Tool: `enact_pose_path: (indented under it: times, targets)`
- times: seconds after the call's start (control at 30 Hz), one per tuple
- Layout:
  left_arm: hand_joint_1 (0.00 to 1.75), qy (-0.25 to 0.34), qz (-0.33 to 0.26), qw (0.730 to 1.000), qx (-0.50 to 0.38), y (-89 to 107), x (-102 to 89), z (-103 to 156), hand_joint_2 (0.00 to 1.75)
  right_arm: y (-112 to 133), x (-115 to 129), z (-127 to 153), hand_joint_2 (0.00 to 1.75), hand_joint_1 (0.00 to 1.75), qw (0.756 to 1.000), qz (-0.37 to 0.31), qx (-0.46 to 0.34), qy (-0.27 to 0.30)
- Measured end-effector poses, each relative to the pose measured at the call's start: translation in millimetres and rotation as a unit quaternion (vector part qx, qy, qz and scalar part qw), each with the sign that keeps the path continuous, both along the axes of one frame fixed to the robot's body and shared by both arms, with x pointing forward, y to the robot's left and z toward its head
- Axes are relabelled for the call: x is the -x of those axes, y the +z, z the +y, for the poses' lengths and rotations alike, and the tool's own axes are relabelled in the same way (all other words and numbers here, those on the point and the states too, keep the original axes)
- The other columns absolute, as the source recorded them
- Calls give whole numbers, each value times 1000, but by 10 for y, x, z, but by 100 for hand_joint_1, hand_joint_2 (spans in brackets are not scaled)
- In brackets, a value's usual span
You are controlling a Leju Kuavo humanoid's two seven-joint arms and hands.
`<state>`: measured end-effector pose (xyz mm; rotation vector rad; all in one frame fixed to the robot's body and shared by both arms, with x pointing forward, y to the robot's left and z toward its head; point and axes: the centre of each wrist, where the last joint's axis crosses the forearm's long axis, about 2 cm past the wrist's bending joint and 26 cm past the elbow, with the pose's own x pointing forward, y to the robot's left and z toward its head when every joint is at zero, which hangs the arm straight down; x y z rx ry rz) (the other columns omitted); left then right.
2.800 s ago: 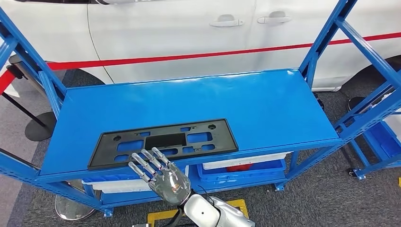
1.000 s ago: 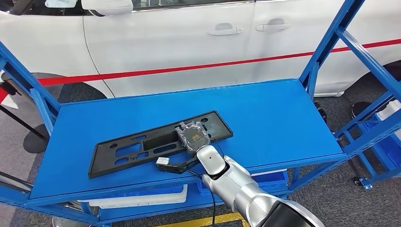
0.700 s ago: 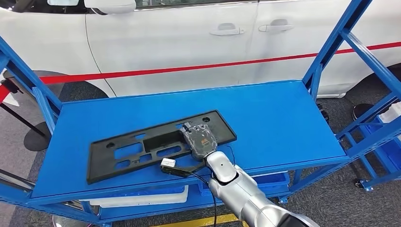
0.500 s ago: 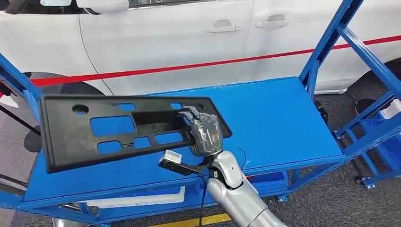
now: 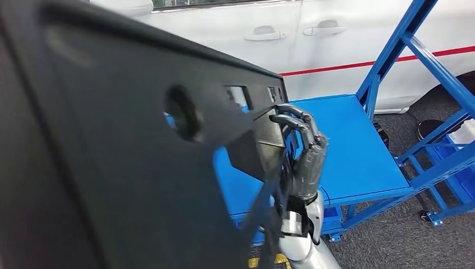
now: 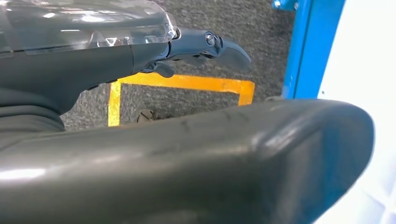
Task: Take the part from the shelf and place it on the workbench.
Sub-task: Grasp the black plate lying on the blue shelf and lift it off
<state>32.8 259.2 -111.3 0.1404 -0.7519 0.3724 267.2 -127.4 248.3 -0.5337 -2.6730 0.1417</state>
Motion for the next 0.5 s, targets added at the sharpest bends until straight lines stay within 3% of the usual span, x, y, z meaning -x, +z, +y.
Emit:
enact_pose_path:
  times: [0.1, 0.27, 0.5]
  targets:
    - [0, 3, 1, 1000, -1, 1, 8, -26, 0, 13, 34, -77, 175, 175, 999, 7, -42, 25]
    - [0, 30, 21, 999, 0, 0, 36, -39, 0, -164, 231, -222, 175, 175, 982, 73, -131, 118]
    - [0, 54, 36, 998, -2, -1, 62, -47, 0, -448, 569, -330, 175, 175, 970, 102, -138, 170]
